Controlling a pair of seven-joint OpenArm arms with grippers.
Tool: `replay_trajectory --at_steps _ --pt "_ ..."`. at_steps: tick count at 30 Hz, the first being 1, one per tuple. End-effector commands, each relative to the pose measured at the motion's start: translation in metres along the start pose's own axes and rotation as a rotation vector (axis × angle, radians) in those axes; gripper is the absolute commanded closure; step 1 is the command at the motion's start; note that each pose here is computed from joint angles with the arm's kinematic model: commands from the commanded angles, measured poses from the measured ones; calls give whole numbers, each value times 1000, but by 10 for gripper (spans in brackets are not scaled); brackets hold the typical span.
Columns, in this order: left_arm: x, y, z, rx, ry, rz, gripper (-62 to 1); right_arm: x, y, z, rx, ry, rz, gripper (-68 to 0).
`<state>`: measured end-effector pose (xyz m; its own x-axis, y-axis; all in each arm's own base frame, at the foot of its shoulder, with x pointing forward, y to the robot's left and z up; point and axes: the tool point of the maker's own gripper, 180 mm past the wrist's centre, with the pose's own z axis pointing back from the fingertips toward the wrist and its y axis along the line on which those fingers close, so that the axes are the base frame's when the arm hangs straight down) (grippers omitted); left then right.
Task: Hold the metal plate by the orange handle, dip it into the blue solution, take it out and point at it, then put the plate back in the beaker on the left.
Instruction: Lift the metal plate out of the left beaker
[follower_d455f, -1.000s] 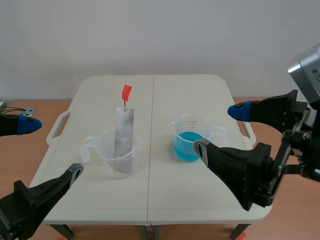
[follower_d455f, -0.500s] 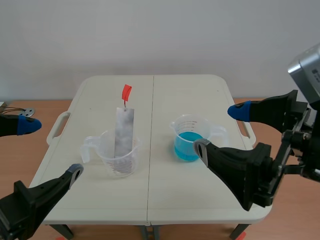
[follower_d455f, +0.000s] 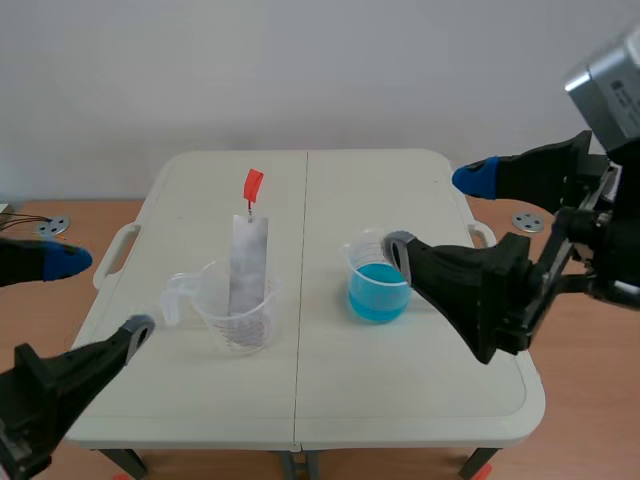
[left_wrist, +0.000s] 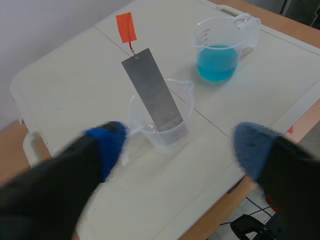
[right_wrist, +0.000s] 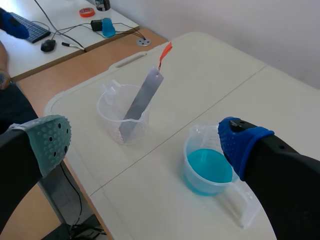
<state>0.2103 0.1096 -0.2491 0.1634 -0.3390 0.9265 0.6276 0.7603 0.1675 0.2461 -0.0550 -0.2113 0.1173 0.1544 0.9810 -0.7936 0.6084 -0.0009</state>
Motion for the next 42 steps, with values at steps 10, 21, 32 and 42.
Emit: replay_trajectory --at_steps 10,21,32,42 --pt "-3 -1 3 1 12 14 -28 8 -3 -41 6 -24 -42 -604" --pt "0 10 47 66 -11 -4 -28 0 -37 -84 -32 -28 -124 -604" --pt "-17 20 81 138 71 7 -28 -14 -51 -130 -2 10 -190 -604" --pt "-19 18 84 133 80 8 -28 -10 -58 -165 19 31 -206 -604"
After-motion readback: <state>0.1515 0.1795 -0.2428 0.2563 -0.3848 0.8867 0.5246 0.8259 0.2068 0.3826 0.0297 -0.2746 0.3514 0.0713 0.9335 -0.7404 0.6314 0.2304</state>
